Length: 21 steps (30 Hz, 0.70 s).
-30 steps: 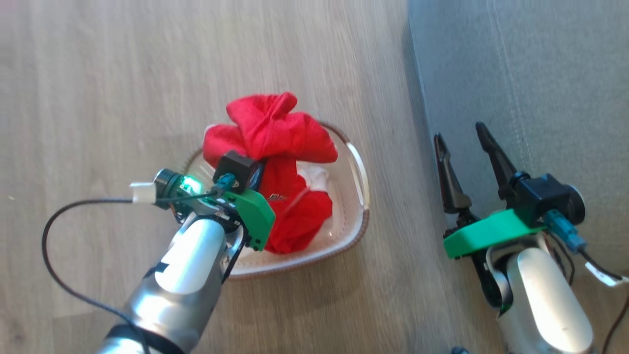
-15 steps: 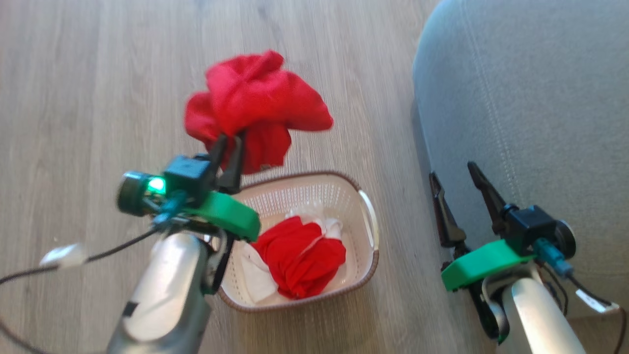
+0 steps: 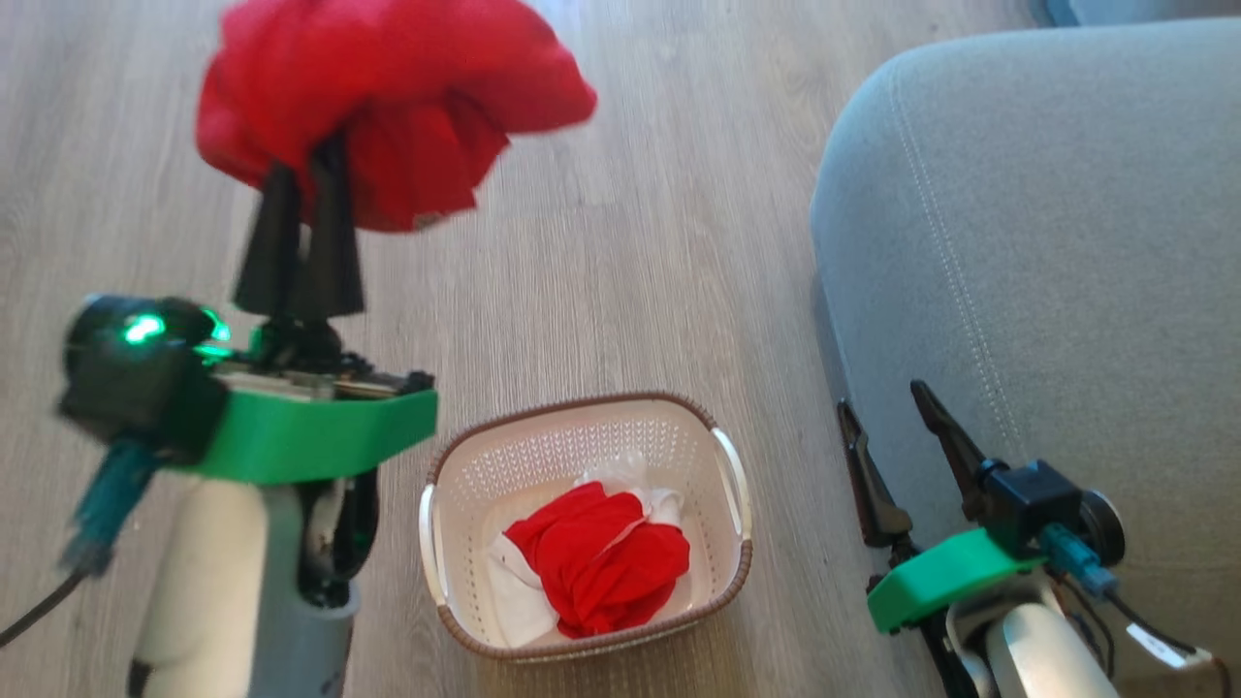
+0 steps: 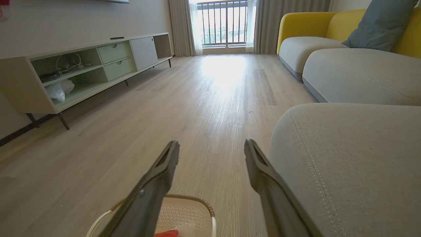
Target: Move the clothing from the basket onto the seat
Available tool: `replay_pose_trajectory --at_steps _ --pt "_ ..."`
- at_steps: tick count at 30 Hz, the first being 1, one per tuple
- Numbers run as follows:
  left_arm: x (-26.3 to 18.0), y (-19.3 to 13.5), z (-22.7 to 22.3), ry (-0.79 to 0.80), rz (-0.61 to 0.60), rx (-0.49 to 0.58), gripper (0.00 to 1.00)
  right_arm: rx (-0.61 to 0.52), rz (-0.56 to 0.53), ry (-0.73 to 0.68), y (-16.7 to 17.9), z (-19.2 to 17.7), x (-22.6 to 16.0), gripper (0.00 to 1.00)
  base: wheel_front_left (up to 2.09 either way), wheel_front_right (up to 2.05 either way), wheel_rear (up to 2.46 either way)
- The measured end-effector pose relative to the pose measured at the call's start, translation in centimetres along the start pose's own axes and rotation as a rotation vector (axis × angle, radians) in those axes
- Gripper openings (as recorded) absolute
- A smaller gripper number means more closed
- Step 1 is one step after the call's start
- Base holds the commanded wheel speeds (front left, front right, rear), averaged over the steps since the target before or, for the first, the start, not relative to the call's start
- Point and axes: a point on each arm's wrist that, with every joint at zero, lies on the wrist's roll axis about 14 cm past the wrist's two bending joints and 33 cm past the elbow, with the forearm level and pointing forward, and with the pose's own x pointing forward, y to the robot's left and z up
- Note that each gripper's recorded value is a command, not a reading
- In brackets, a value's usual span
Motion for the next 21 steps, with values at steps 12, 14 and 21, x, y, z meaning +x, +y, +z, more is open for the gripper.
replay_pose_trajectory --at_steps 12,14,21 --pt "-0.2 -5.0 4.6 -0.124 -0.160 -0.091 0.00 -0.005 0.000 -0.011 0.1 0.4 -0.7 1.00 0.00 0.00 0.00" --pt "-0.9 -6.2 3.7 -0.089 -0.204 -0.114 0.00 -0.005 0.000 -0.015 0.2 0.5 -0.7 1.00 0.00 0.00 0.00" --pt "-3.2 -9.7 0.6 0.032 -0.317 -0.178 0.00 -0.004 0.004 -0.019 0.3 0.6 -0.6 1.00 0.00 0.00 0.00"
